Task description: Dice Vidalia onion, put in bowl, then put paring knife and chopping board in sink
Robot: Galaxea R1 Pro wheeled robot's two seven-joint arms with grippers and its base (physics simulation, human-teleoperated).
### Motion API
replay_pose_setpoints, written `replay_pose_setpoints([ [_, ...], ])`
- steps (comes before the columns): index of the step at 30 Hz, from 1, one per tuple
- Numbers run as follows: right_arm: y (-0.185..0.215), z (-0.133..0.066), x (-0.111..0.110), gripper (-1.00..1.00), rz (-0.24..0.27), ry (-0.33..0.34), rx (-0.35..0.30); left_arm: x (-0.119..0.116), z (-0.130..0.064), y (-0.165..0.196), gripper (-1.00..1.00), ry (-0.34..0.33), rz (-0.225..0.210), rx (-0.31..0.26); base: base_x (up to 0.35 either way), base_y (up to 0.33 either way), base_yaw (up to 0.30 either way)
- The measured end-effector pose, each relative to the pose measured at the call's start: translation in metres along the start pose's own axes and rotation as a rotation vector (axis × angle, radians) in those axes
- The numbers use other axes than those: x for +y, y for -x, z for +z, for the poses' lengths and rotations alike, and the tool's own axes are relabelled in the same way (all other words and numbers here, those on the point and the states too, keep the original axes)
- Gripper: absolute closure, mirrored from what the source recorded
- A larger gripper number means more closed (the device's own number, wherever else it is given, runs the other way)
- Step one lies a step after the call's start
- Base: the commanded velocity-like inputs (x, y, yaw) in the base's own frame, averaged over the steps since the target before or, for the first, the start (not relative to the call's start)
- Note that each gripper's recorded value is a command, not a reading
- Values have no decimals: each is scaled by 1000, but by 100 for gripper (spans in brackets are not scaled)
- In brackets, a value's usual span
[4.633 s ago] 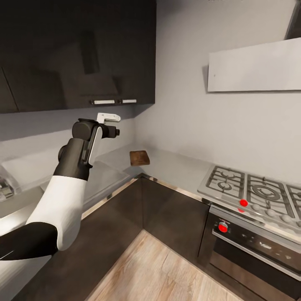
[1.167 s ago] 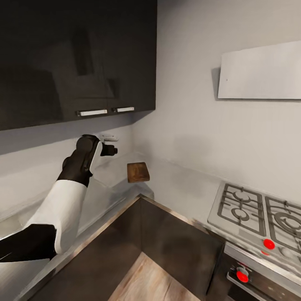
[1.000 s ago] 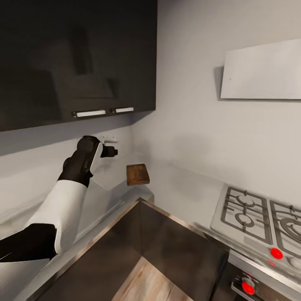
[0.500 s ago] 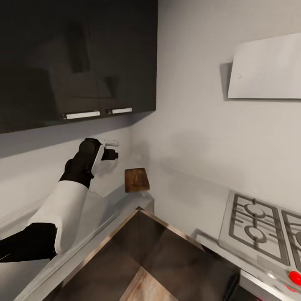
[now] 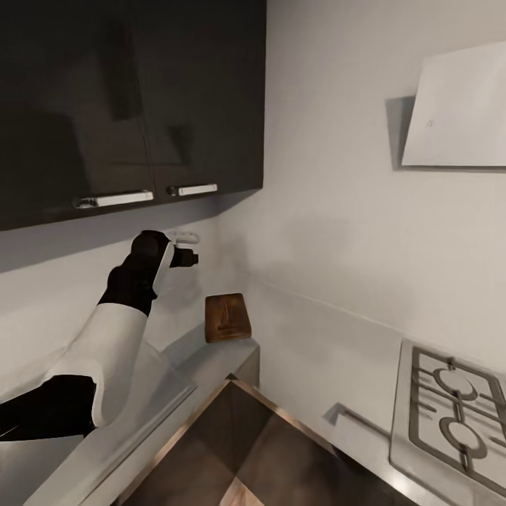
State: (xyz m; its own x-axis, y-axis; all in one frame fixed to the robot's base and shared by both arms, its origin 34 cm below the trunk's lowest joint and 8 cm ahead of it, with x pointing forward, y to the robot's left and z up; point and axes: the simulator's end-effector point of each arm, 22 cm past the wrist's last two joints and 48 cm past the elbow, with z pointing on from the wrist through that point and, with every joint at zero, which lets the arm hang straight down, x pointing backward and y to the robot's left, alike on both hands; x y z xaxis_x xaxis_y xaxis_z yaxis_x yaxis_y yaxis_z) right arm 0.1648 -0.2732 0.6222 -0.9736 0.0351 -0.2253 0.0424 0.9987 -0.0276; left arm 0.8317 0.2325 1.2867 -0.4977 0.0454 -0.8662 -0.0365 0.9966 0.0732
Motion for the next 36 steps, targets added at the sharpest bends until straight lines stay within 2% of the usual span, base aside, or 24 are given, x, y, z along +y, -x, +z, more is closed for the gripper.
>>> replay_pose_setpoints([
  [10,0,0,0,-100,0,-1,0,0,1,-2,-100,0,2,4,307,-71,0],
  [21,0,0,2,-100,1,2,0,-2,5,-9,-100,-4,3,21,17,-12,0],
  [23,0,0,3,-100,1,3,0,-21,14,-29,-100,-31,19,66,0,0,0],
  [26,0,0,1,-100,1,1,0,-44,23,-47,-100,-37,105,94,0,0,0],
  [30,1,0,1,-100,0,1,-1,-55,29,-61,-100,-42,148,116,0,0,0],
  [31,1,0,1,-100,1,1,-1,-65,32,-66,-100,-56,184,110,0,0,0],
  [33,1,0,1,-100,1,1,-3,-115,32,-75,-100,-173,342,72,0,0,0],
  [36,2,0,3,-100,1,4,-5,-139,24,-76,-100,-214,473,39,0,0,0],
])
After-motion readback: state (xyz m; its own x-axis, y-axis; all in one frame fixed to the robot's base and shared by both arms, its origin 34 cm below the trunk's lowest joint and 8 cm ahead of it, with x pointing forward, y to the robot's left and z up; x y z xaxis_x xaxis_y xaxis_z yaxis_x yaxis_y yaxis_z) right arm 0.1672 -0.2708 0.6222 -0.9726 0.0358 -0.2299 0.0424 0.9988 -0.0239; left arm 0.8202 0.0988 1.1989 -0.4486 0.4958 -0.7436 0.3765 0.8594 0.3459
